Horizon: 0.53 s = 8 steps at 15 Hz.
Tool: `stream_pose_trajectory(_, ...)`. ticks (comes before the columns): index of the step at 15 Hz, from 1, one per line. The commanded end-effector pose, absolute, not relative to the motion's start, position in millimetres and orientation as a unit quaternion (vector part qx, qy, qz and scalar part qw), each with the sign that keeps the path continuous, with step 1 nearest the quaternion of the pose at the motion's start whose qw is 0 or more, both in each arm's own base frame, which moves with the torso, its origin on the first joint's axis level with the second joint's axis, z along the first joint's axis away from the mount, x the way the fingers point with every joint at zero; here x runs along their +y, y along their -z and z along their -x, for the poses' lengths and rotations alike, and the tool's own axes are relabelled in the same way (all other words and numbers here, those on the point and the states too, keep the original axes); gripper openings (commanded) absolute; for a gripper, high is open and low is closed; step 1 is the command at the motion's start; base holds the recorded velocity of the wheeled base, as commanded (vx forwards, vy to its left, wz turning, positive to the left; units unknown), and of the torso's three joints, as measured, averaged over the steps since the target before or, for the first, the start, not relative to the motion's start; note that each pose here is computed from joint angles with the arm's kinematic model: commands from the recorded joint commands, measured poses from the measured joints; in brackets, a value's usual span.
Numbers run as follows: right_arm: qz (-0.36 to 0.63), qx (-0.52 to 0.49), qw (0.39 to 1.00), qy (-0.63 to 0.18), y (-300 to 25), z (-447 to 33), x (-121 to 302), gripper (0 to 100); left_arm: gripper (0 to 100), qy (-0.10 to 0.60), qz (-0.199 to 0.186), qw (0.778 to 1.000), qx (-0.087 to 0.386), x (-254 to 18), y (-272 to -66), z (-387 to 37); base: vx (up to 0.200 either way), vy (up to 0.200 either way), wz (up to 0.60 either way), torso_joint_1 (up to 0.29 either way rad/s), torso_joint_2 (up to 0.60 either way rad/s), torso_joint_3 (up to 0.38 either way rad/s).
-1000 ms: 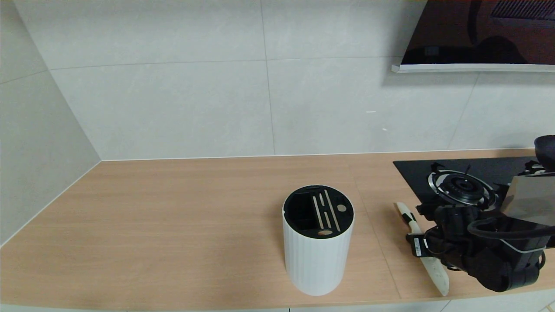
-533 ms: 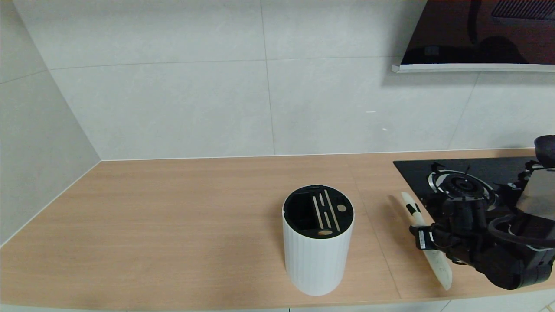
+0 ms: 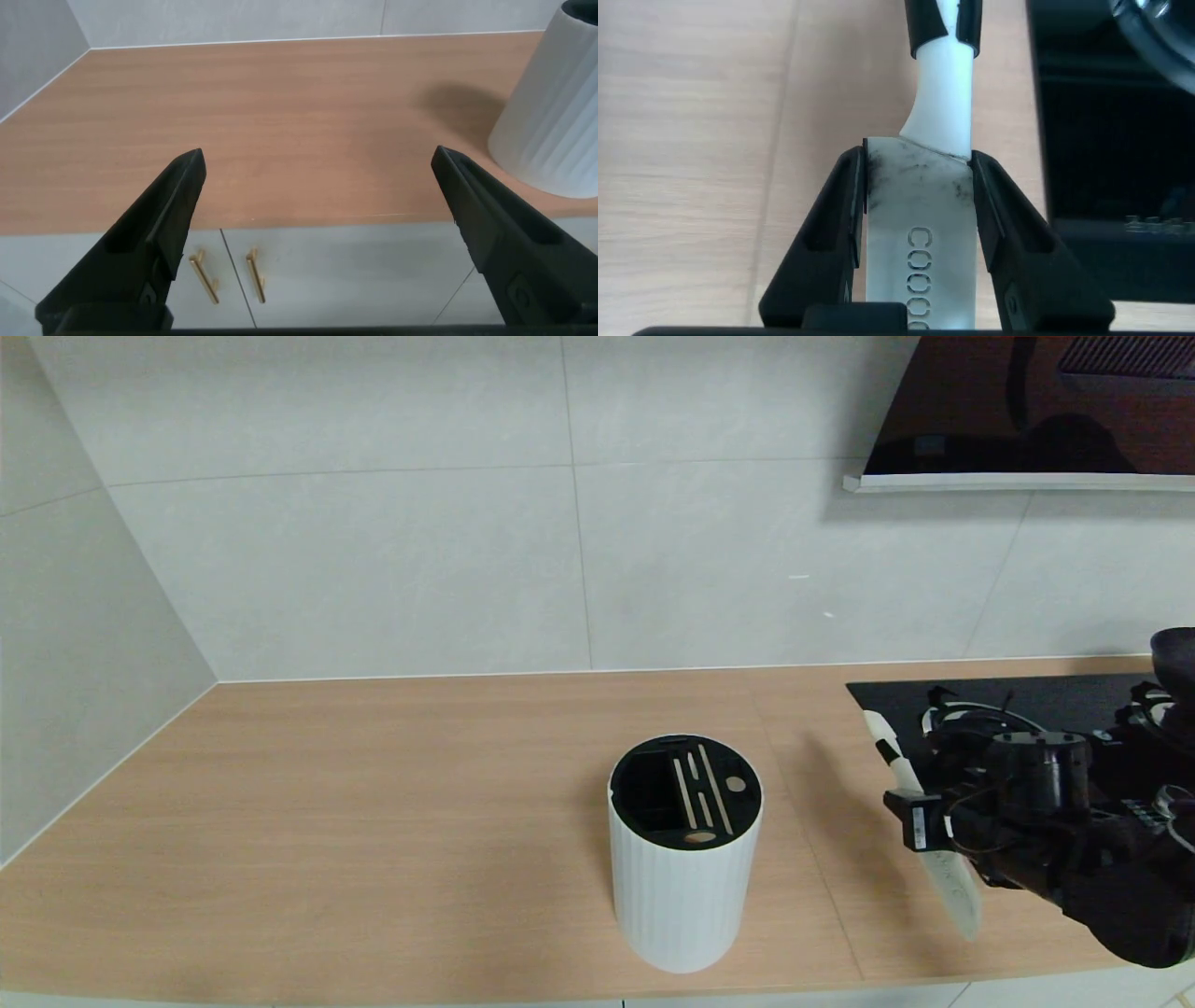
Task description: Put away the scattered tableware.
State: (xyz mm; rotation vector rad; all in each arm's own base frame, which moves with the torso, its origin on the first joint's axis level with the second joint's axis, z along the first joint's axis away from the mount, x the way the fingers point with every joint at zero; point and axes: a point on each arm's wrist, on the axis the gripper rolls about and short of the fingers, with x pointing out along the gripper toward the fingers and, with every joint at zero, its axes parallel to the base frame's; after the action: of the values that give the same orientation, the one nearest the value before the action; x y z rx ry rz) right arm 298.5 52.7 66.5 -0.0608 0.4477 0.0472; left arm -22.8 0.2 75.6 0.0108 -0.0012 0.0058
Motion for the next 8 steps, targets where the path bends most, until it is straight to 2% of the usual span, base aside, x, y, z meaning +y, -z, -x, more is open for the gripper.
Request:
stream_pose_trajectory(1,0.02,0.186,0.982,-0.028,-91,-290,53,0,100,-0.003,-0.005,1.0,-0.001,0,-76,23,0.0,0.0,0.0,0.0,0.0,0.0)
stream_pose_trajectory(8,0.021,0.107,0.993,-0.048,-138,-280,52,0,100,-0.003,-0.004,1.0,-0.001,0,-76,23,0.0,0.0,0.0,0.0,0.0,0.0)
